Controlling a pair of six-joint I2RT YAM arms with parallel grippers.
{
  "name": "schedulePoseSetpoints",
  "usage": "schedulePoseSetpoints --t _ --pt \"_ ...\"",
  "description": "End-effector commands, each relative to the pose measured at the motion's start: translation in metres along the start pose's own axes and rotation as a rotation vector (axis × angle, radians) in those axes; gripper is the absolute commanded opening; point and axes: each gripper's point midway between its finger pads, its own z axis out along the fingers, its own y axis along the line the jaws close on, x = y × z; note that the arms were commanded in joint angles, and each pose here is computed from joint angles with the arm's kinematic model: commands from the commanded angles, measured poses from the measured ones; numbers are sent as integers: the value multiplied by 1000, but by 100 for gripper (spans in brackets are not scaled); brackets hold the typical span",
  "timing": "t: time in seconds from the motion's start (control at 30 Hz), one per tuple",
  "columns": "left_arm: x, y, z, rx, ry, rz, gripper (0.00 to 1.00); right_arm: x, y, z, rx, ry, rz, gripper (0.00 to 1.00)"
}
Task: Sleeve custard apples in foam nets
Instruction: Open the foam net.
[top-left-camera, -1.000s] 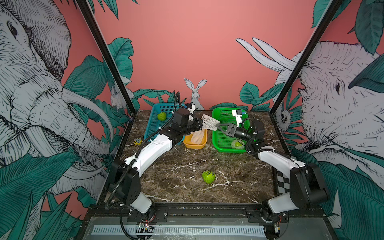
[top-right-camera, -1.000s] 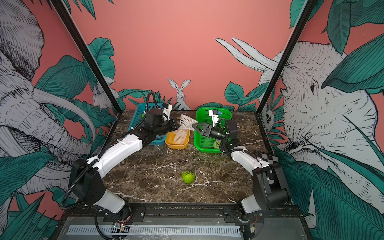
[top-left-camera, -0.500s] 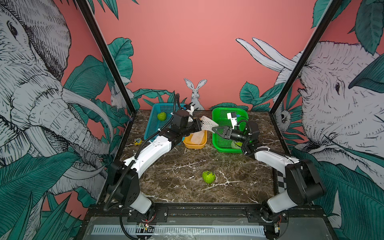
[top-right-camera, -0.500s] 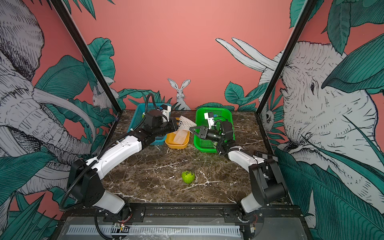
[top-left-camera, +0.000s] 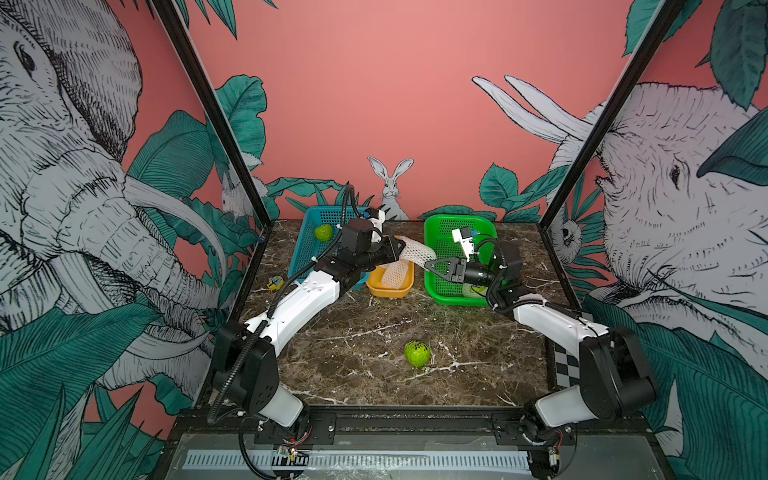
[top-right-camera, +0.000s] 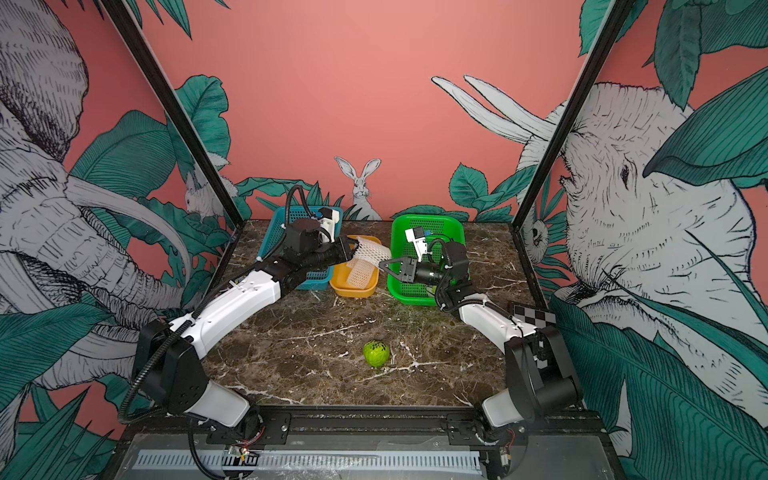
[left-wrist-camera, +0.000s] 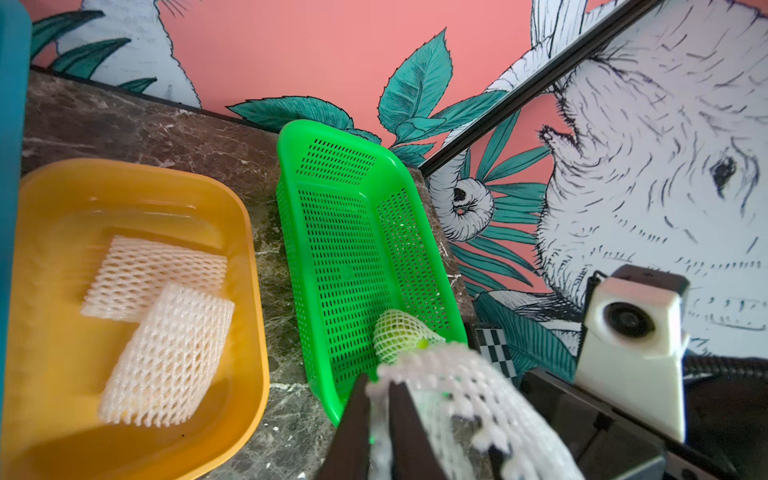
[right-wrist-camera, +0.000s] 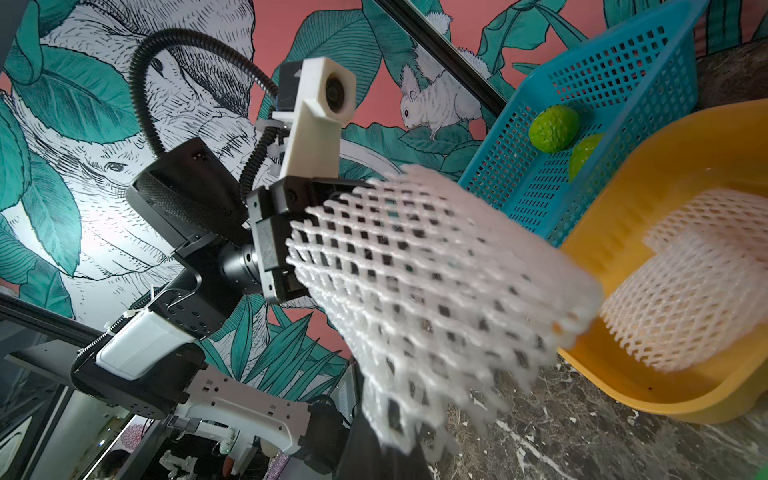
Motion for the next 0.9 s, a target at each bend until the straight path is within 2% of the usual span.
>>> schedulePoseSetpoints --t 0.0,0.1,0.37,0.53,0.7,0.87 --pt "-1 -11 -13 53 -5 -16 38 -12 10 -3 14 -22 -71 0" --pt "7 -11 -19 63 13 -46 50 -16 4 -2 48 -36 -83 0" --pt "23 12 -45 -76 39 -20 60 -23 3 -6 86 -45 -81 0" --pt "22 13 -55 -92 30 -19 68 -10 -2 -12 156 2 -52 0" --pt "31 22 -62 -134 55 30 68 20 -14 -34 347 110 -8 0" --pt "54 38 -69 -166 93 68 68 73 -13 -65 512 277 61 0"
